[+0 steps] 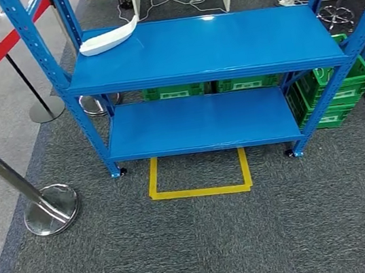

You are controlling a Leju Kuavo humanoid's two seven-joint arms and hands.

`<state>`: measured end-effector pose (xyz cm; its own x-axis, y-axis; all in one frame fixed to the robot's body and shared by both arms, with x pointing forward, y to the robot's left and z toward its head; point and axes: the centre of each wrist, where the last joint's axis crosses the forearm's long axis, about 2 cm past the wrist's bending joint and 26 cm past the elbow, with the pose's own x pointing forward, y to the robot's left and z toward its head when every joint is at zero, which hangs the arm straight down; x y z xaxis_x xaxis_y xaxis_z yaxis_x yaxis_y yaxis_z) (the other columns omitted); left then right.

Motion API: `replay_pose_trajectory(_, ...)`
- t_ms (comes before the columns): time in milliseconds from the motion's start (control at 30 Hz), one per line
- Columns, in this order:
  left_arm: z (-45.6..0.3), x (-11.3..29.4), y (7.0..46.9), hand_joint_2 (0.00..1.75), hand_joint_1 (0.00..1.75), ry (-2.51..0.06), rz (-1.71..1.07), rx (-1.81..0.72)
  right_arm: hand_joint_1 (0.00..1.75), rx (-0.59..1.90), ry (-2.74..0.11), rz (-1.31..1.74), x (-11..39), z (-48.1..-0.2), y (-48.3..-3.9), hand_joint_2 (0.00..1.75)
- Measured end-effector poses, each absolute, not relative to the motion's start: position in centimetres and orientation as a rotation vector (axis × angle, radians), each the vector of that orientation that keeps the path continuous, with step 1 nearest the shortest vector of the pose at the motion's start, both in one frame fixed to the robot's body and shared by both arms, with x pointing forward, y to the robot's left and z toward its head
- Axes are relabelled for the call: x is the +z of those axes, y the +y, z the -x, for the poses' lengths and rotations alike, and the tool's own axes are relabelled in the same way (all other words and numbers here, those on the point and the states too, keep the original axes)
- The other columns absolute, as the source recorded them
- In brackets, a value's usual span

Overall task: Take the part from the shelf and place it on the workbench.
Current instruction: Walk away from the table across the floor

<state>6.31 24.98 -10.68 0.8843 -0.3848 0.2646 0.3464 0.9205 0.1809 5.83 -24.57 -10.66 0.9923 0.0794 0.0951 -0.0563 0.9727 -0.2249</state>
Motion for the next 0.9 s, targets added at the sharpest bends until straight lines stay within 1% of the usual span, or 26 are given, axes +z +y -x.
replay_pose_trajectory(800, -6.51, -10.65, 24.9, 0.0, 0.0, -0.303, -0.13, -0.381, 0.0, 0.094, -0.072, 0.281, -10.63, -5.9, -24.67, 0.0)
replay_pose_trajectory(900, -6.51, -10.65, 24.91, 0.0, 0.0, -0.302, -0.131, -0.382, 0.0, 0.095, -0.066, 0.283, -10.62, -5.94, -24.67, 1.31)
